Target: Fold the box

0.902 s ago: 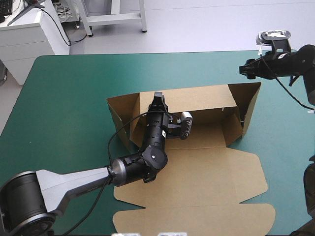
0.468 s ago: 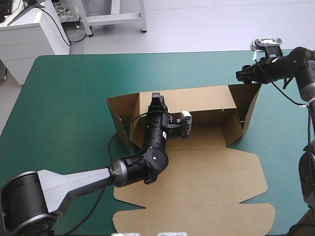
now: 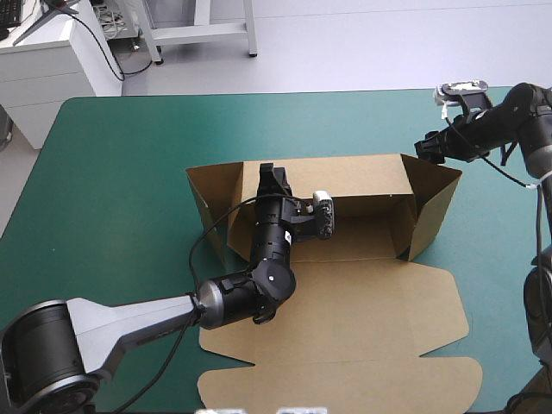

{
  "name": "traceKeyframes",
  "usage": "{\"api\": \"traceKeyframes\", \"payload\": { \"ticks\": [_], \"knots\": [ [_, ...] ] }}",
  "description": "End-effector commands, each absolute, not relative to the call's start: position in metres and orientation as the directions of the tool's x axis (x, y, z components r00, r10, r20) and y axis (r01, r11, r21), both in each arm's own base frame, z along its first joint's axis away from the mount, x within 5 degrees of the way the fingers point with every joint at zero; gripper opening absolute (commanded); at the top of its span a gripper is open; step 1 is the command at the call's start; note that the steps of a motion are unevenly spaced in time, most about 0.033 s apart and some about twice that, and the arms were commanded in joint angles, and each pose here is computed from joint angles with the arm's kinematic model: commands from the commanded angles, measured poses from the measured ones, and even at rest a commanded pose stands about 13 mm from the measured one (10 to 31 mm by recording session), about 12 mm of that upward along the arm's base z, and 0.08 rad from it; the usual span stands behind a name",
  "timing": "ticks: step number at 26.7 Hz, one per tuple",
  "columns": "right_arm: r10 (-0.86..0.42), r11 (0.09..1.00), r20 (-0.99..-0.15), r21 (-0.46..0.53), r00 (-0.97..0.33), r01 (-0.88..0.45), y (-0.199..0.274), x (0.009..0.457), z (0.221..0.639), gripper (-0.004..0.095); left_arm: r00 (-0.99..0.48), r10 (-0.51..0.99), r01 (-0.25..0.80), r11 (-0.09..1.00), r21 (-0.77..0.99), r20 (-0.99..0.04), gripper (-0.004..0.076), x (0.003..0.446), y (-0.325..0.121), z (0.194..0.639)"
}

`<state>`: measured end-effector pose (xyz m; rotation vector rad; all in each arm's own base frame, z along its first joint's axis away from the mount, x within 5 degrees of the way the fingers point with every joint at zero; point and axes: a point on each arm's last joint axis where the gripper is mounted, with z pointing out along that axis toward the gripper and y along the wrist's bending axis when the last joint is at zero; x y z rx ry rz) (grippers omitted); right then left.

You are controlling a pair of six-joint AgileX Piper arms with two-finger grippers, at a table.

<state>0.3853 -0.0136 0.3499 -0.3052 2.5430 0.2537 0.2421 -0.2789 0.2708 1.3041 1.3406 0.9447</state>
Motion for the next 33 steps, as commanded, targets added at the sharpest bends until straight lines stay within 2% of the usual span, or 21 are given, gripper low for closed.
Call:
{"api": "traceKeyframes", "payload": {
  "ticks": [1, 7, 12, 18, 23, 28, 33],
  "knots": [
    [-0.179, 0.949, -0.595, 0.104, -0.783, -0.296, -0.012, 0.372, 0.375, 0.0603, 0.041, 0.979, 0.171, 0.188, 0.967, -0.198, -0.0008, 0.240, -0.274, 0.287],
    [-0.182, 0.934, -0.547, 0.162, -0.817, -0.317, -0.007, 0.355, 0.356, 0.0603, 0.046, 0.979, 0.175, 0.188, 0.967, -0.199, -0.0008, 0.240, -0.274, 0.287],
    [-0.138, 0.920, -0.617, 0.210, -0.775, -0.330, 0.002, 0.328, 0.346, 0.0596, 0.048, 0.979, 0.176, 0.188, 0.966, -0.199, -0.0008, 0.240, -0.274, 0.287],
    [-0.114, 0.938, -0.679, 0.167, -0.725, -0.304, 0.003, 0.296, 0.344, 0.0561, 0.054, 0.978, 0.181, 0.187, 0.965, -0.200, -0.0008, 0.240, -0.275, 0.287],
    [-0.126, 0.943, -0.699, 0.137, -0.704, -0.305, 0.004, 0.273, 0.337, 0.0534, 0.054, 0.978, 0.181, 0.187, 0.965, -0.200, -0.0008, 0.240, -0.275, 0.287],
    [-0.195, 0.928, -0.698, 0.096, -0.689, -0.360, 0.007, 0.252, 0.326, 0.0509, 0.058, 0.978, 0.184, 0.187, 0.965, -0.201, -0.0008, 0.240, -0.275, 0.286],
    [-0.283, 0.874, -0.751, 0.053, -0.596, -0.482, 0.013, 0.257, 0.327, 0.0509, 0.070, 0.977, 0.194, 0.186, 0.963, -0.203, -0.0008, 0.239, -0.277, 0.286]
  ]
}}
